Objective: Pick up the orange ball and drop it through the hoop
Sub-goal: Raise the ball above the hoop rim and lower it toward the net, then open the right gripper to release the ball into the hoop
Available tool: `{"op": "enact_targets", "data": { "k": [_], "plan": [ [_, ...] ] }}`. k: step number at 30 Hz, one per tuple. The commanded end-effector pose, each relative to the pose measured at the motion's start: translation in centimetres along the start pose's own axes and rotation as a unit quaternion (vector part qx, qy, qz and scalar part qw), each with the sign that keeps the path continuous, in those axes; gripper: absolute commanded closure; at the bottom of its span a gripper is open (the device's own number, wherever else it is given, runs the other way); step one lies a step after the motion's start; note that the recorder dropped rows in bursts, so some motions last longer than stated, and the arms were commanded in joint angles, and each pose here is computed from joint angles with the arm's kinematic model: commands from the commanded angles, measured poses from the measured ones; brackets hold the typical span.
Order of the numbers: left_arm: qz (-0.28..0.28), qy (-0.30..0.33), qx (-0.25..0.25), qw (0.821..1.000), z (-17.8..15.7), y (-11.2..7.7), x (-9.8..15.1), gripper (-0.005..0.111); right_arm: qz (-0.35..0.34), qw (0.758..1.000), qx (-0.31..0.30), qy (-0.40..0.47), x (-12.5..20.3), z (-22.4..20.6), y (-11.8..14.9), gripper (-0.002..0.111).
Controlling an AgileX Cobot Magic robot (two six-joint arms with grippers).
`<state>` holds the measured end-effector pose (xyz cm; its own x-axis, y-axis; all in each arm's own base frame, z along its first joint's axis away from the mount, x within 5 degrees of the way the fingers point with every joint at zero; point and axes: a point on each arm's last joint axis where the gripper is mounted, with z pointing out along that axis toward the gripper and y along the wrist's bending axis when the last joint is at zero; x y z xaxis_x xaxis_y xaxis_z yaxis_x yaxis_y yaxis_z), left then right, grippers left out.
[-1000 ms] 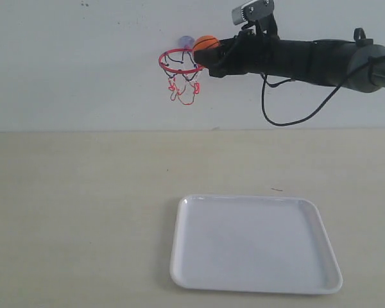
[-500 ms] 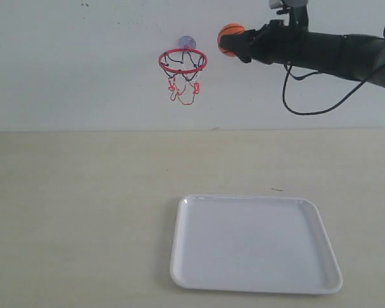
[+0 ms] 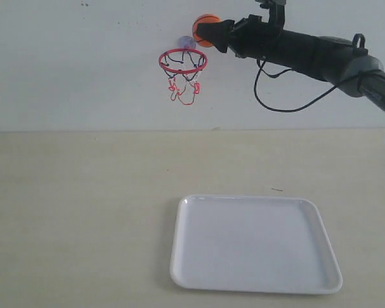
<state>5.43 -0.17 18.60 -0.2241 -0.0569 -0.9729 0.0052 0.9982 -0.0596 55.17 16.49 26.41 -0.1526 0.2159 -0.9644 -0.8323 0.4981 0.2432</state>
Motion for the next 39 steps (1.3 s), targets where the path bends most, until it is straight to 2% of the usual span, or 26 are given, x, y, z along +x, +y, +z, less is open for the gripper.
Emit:
{"op": "enact_targets", "data": {
  "k": [1,13,25,27,29,34,35,37,39],
  "plan": [
    [-0.006,0.001,0.001,1.0,0.0,0.0,0.1,0.103,-0.01,1.0,-0.006,-0.005,0.2,0.5,0.2,0.108],
    [-0.006,0.001,0.001,1.0,0.0,0.0,0.1,0.103,-0.088,0.995,0.033,0.018,2.2,4.2,3.0,0.108],
    [-0.006,0.001,0.001,1.0,0.0,0.0,0.1,0.103,-0.074,0.992,0.103,0.017,2.1,4.0,1.8,0.107],
    [-0.006,0.001,0.001,1.0,0.0,0.0,0.1,0.103,-0.068,0.992,0.103,0.025,2.2,4.0,1.8,0.102],
    [-0.006,0.001,0.001,1.0,0.0,0.0,0.1,0.103,-0.067,0.992,0.101,0.041,2.4,4.0,1.8,0.089],
    [-0.006,0.001,0.001,1.0,0.0,0.0,0.1,0.103,-0.031,0.992,0.115,0.044,2.6,3.9,1.6,0.035],
    [-0.006,0.001,0.001,1.0,0.0,0.0,0.1,0.103,-0.031,0.992,0.119,0.043,2.5,3.9,1.5,0.029],
    [-0.006,0.001,0.001,1.0,0.0,0.0,0.1,0.103,-0.033,0.992,0.118,0.042,2.4,3.9,1.5,0.032],
    [-0.006,0.001,0.001,1.0,0.0,0.0,0.1,0.103,-0.033,0.992,0.118,0.042,2.4,3.9,1.5,0.041]
  ]
}}
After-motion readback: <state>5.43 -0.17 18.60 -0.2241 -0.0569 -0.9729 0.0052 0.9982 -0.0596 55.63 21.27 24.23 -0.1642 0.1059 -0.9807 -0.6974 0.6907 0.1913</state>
